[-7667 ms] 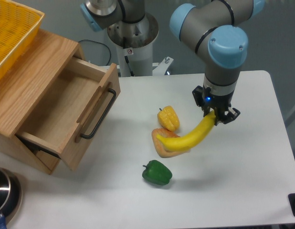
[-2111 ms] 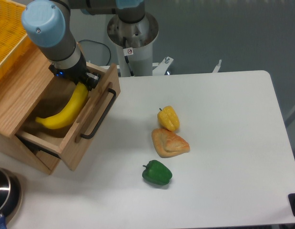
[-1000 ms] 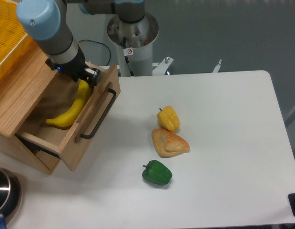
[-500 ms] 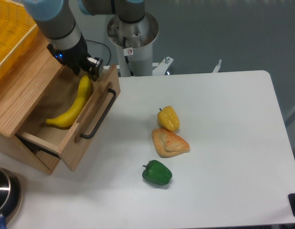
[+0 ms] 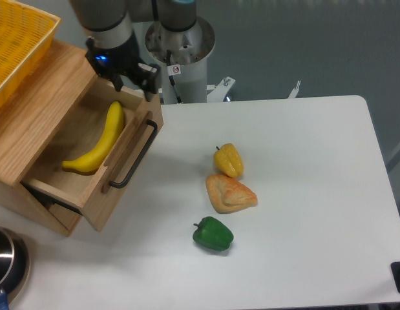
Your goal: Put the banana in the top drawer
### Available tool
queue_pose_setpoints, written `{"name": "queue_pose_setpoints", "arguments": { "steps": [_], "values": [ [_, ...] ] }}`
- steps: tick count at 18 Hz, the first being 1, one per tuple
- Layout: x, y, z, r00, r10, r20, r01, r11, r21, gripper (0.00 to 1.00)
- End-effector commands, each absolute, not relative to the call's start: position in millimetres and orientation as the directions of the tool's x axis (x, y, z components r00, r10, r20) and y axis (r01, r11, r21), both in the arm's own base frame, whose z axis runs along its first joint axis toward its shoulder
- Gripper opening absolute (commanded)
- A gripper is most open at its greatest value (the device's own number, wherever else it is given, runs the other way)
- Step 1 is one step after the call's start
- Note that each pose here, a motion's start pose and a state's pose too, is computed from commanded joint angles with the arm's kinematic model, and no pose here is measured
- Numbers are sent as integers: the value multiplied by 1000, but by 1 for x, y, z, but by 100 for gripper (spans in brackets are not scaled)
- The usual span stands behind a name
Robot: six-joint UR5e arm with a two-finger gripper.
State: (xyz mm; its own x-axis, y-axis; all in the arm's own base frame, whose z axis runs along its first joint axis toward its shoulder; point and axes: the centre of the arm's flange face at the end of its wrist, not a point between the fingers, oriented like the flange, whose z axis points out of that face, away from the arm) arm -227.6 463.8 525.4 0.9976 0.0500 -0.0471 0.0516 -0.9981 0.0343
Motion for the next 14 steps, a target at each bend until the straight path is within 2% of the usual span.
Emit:
{"name": "queue_pose_setpoints", "arguments": {
  "steps": [6, 10, 14],
  "values": [
    [-316, 455, 496, 996, 41, -78, 42, -999, 1, 100],
    [-368, 437, 464, 998, -48, -40, -46, -998, 32, 100],
    [-408, 450, 435, 993, -66, -97, -67, -998, -6, 100]
  ]
}}
